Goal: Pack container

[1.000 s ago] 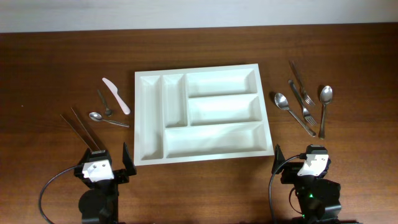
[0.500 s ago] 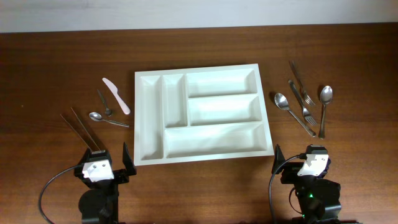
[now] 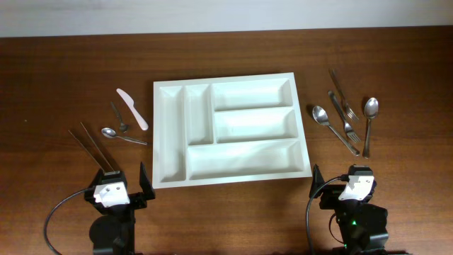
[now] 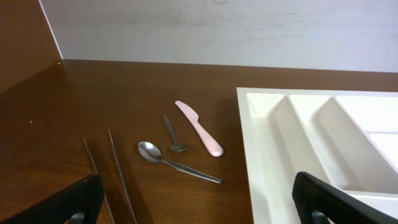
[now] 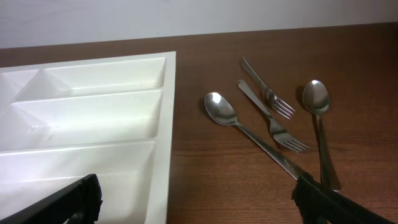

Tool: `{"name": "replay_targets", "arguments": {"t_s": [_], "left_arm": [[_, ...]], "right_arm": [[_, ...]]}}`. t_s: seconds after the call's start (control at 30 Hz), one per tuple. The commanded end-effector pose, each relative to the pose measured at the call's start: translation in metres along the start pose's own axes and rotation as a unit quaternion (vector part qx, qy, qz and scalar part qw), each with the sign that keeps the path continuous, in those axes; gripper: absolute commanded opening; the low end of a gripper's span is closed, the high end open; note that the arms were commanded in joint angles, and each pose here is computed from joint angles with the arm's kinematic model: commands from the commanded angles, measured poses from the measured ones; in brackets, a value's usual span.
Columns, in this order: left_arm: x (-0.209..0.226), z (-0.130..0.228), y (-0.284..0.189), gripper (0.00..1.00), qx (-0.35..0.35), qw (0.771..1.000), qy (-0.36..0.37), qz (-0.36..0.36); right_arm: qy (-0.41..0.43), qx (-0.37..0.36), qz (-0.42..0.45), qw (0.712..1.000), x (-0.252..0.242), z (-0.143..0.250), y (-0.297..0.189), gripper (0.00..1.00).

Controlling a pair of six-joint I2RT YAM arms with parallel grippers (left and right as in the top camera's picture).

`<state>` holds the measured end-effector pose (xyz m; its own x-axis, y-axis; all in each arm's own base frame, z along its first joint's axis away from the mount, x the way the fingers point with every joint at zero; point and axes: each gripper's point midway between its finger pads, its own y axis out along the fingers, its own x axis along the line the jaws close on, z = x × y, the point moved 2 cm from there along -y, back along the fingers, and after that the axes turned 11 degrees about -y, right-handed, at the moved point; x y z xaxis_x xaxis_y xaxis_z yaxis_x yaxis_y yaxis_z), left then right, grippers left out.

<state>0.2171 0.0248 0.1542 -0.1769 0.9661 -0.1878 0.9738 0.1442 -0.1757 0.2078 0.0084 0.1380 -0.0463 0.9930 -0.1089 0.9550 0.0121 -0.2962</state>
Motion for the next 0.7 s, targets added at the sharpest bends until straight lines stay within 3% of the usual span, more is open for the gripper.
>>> {"name": "replay_targets", "arguments": {"t_s": [0.0, 0.43, 0.53, 0.67], "left_arm": [[0.000, 0.001, 0.000, 0.99, -0.002, 1.000, 0.007, 0.004], [0.000, 0.001, 0.000, 0.99, -0.002, 1.000, 0.007, 0.004], [0.000, 0.001, 0.000, 0.99, -0.002, 1.000, 0.007, 0.004], [0.000, 0.001, 0.000, 0.99, -0.002, 1.000, 0.007, 0.004]], "right_arm": [[-0.001, -0.003, 0.002, 1.000, 0.000, 0.001, 0.000, 0.99], [0.018, -0.007, 0.001, 1.000, 0.000, -0.002, 0.000, 0.99], [0.101, -0.025, -0.002, 0.995, -0.001, -0.017, -0.006, 0.99], [0.118, -0.048, -0.003, 0.992, -0.006, -0.052, -0.028, 0.98]]}}
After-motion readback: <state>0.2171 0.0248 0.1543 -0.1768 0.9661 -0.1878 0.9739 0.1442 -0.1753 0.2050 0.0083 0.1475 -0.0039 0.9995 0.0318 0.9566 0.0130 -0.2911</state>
